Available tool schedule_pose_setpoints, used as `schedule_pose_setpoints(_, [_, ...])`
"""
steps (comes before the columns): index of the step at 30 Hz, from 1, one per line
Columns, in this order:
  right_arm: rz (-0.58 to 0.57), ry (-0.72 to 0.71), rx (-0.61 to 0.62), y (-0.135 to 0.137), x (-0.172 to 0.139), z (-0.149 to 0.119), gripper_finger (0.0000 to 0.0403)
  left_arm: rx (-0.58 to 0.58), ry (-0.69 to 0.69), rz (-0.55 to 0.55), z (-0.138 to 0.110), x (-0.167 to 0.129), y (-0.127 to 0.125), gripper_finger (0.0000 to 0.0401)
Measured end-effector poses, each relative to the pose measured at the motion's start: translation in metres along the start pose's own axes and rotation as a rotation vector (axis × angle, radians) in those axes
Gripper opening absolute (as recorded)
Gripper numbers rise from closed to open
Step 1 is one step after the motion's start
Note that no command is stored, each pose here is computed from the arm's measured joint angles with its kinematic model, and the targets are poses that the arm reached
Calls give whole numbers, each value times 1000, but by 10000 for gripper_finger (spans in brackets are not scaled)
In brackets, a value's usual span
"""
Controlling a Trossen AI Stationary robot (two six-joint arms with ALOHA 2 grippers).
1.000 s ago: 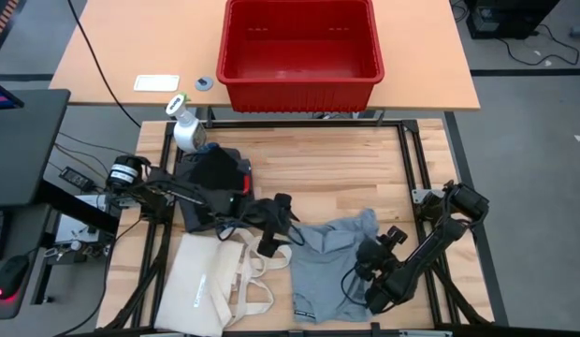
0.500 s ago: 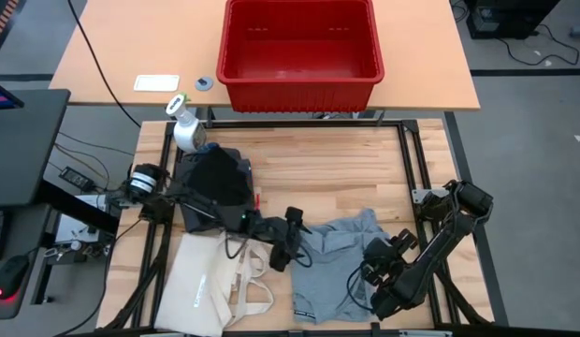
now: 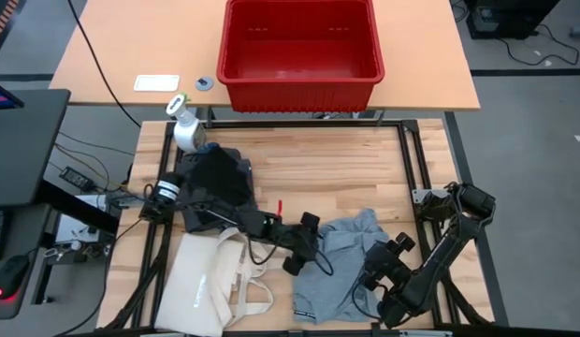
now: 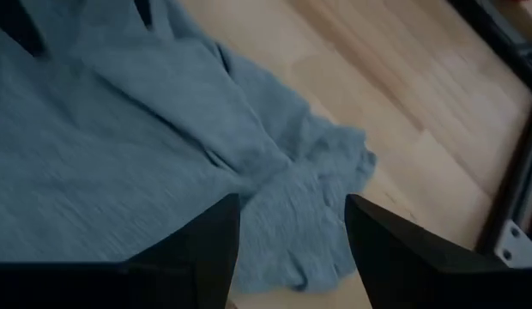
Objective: Fold Laundry from Bin
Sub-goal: Fold the gray shirt
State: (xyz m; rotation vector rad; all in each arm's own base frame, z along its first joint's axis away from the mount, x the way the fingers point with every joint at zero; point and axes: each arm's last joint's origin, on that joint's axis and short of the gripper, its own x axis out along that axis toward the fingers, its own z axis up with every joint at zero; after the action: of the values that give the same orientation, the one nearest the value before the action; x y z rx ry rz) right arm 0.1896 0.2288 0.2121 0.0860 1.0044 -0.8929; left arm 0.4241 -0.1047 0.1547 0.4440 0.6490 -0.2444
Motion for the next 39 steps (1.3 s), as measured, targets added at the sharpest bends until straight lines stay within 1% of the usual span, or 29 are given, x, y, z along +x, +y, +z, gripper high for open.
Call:
schedule_pose_setpoints(3, [16,-47,18,0,-2,-1,217,-7,14,6,-3,8,4,296])
schedule_pose_setpoints(5, [26,-70,23,1,-2,-1,217,-14,29,13,-6,9,8,254])
schedule_pose_setpoints(7, [35,-78,27,1,-2,-1,217,-32,7,31,-4,10,14,195])
schedule_pose_setpoints(11, [47,-95,33,2,-2,0,217,-82,2,59,-5,6,30,50])
schedule_pose_setpoints(12, [51,-99,35,3,-2,0,217,-99,11,62,-6,5,33,26])
schedule_pose_setpoints(13, [57,-101,36,3,-2,0,217,-123,10,69,-7,4,37,16])
schedule_pose_setpoints(17, [103,-119,16,7,-4,-3,217,-211,-49,119,4,-17,60,14])
schedule_pose_setpoints(19, [139,-137,1,11,-6,-5,217,-246,-59,148,9,-30,71,14])
schedule_pose_setpoints(20, [159,-147,-2,12,-7,-7,217,-264,-49,181,8,-35,77,14])
schedule_pose_setpoints(22, [193,-160,-13,15,-9,-9,217,-291,6,270,2,-40,89,14])
schedule_pose_setpoints(24, [220,-170,-33,18,-11,-10,217,-294,85,317,-10,-40,102,14])
schedule_pose_setpoints(26, [234,-181,-38,19,-11,-10,217,-318,125,307,-25,-33,112,17])
schedule_pose_setpoints(28, [240,-184,-45,20,-11,-10,217,-354,151,291,-38,-25,119,30])
schedule_pose_setpoints(30, [245,-203,-46,21,-11,-9,217,-360,133,300,-43,-19,123,52])
schedule_pose_setpoints(34, [235,-232,-42,21,-10,-7,217,-297,95,327,-41,-19,133,121])
schedule_pose_setpoints(37, [245,-211,-35,23,-9,-6,217,-241,151,313,-42,-30,134,180])
schedule_pose_setpoints(39, [270,-204,-74,26,-10,-7,217,-224,144,312,-31,-48,135,217])
